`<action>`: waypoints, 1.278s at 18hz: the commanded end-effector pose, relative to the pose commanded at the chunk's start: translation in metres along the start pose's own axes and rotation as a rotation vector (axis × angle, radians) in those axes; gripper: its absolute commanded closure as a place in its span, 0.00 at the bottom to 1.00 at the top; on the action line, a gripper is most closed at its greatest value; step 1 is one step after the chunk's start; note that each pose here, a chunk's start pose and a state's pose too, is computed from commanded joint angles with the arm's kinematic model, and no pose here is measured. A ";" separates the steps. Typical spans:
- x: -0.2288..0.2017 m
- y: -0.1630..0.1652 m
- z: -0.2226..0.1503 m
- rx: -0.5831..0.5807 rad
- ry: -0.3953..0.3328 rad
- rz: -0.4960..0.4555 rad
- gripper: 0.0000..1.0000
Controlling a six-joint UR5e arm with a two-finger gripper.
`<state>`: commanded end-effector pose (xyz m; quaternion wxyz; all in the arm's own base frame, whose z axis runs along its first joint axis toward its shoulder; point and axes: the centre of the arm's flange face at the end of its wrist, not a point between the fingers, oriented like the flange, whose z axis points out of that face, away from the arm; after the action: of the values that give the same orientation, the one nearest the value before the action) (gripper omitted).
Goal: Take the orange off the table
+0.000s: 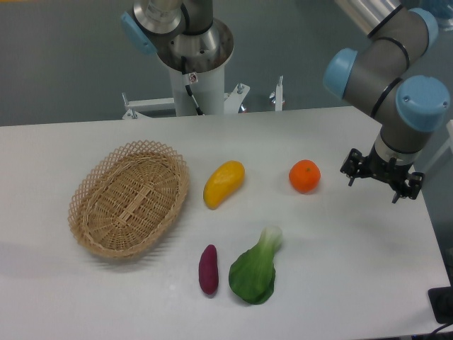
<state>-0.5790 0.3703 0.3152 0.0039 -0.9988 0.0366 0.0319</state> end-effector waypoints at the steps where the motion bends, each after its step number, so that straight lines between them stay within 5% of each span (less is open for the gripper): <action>1: 0.000 0.000 0.000 0.000 0.000 0.000 0.00; 18: 0.048 0.024 0.001 0.011 0.047 -0.037 0.00; 23: 0.070 0.033 0.030 0.049 0.050 -0.027 0.00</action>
<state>-0.5138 0.3326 0.2802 0.0279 -0.9993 0.0241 0.0060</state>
